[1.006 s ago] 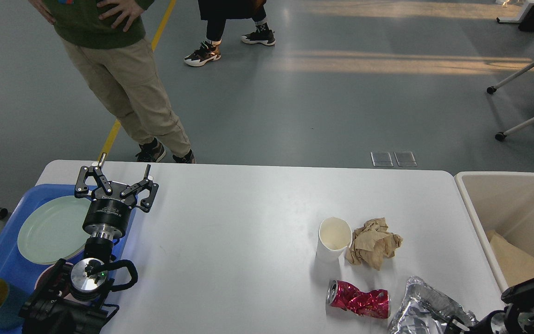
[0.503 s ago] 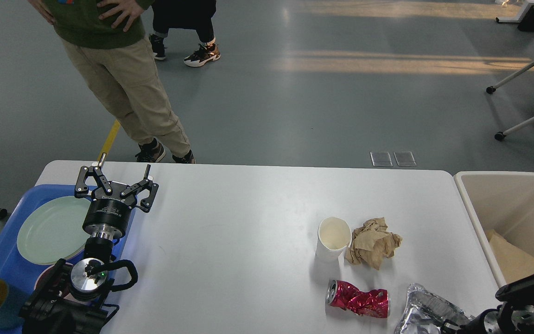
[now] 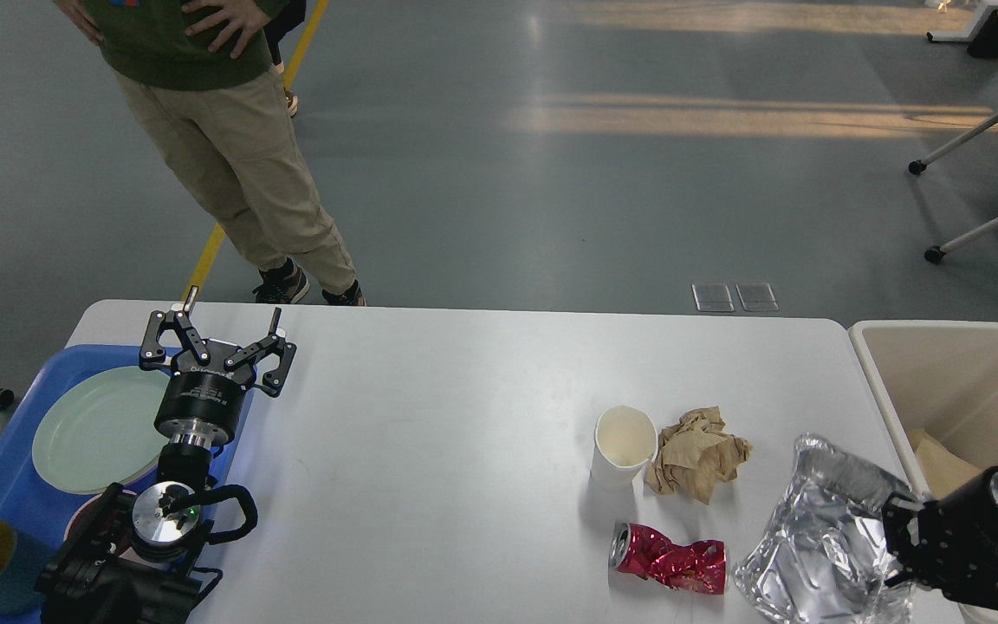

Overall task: Tidy desktop
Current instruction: 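Lift the foil wrapper and drop it into the white bin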

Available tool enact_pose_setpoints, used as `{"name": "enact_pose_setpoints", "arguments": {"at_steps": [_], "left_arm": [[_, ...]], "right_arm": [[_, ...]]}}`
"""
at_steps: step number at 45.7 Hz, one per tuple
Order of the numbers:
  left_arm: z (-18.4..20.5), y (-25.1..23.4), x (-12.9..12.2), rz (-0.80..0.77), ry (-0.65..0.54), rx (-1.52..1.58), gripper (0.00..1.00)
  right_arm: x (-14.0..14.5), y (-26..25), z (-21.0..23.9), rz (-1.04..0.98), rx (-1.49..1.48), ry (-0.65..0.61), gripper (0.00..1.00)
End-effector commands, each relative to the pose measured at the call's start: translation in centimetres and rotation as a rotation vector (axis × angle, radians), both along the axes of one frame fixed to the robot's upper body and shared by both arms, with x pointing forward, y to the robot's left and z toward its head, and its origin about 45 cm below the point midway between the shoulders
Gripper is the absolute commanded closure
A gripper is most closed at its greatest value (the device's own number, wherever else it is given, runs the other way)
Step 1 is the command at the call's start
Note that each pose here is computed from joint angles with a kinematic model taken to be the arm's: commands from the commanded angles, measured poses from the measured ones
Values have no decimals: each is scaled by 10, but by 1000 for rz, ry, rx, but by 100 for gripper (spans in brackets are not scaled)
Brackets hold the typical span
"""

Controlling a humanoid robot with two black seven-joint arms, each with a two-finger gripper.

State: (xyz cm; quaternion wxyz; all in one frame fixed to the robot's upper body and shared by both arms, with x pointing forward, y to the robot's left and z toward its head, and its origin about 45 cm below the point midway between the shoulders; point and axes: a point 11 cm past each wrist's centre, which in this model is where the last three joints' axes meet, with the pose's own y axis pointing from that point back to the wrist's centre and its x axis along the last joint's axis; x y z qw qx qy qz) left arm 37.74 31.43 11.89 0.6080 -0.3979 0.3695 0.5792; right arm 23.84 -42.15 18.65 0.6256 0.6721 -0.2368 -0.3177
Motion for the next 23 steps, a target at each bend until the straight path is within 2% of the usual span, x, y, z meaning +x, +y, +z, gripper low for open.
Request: {"name": "enact_pose_setpoints", "arguments": {"at_steps": [1, 10, 17, 23], "left_arm": [[0, 0, 0, 0, 0, 0, 4], [0, 0, 0, 0, 0, 0, 4], [0, 0, 0, 0, 0, 0, 4], [0, 0, 0, 0, 0, 0, 4]], "right_arm": [[25, -11, 62, 1, -26, -76, 100], [33, -14, 127, 19, -95, -148, 100], [36, -23, 138, 14, -150, -175, 100], [42, -62, 134, -59, -203, -233, 100]]}}
